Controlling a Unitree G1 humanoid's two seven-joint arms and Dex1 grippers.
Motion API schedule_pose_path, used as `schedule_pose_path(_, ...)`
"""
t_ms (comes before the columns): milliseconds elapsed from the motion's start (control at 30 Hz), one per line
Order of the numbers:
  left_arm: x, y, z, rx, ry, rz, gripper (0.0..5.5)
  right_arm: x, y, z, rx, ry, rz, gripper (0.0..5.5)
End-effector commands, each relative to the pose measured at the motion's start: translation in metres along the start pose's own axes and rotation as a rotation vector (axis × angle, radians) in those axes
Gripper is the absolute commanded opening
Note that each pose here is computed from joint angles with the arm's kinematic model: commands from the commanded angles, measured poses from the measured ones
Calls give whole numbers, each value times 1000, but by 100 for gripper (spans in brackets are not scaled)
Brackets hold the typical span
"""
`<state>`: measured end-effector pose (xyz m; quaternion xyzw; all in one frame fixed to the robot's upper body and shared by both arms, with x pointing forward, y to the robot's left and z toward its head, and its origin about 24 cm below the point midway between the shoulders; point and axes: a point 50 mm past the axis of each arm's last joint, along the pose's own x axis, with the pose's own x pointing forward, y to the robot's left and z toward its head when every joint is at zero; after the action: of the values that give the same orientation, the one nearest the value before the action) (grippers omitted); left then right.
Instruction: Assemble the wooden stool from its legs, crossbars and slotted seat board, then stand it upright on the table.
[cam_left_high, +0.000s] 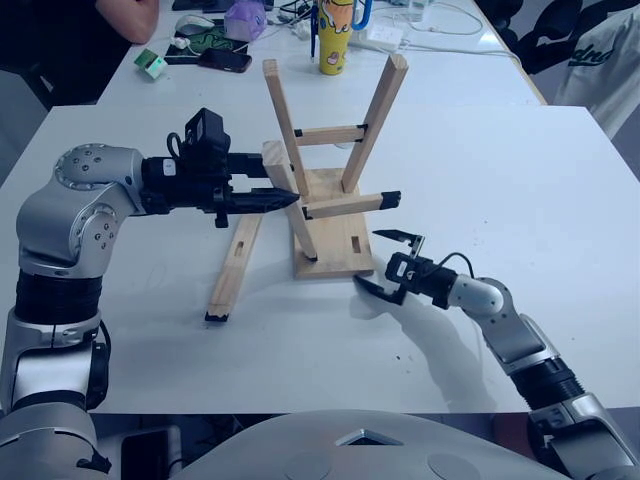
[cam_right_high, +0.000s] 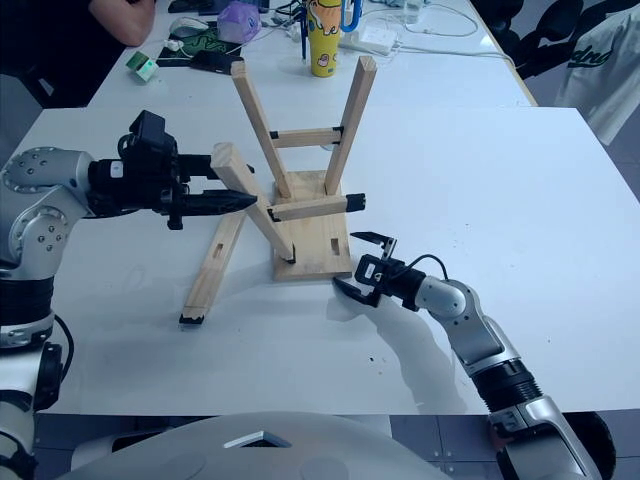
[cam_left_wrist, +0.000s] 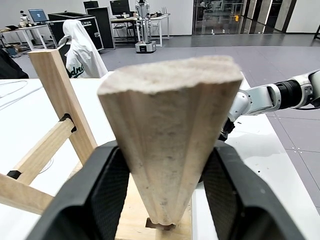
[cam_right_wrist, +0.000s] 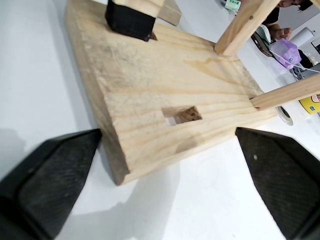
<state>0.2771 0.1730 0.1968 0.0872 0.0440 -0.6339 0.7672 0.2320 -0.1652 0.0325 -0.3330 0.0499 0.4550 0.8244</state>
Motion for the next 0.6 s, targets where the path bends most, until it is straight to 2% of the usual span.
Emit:
schedule_pose_path(33, -6, 5, 3, 47, 47, 20, 209, -3, 26, -23, 58, 144, 81, 500)
schedule_pose_path(233, -7, 9, 10, 70, 55, 13, 209, -3, 29, -23, 66, 150, 86, 500)
schedule_pose_path(433, -1, 3, 2, 49, 77, -27, 209, -2, 31, -23, 67, 152, 93, 500)
schedule_pose_path(600, 2, 3, 9, 70, 43, -16, 209, -1, 32, -23, 72, 153, 100, 500)
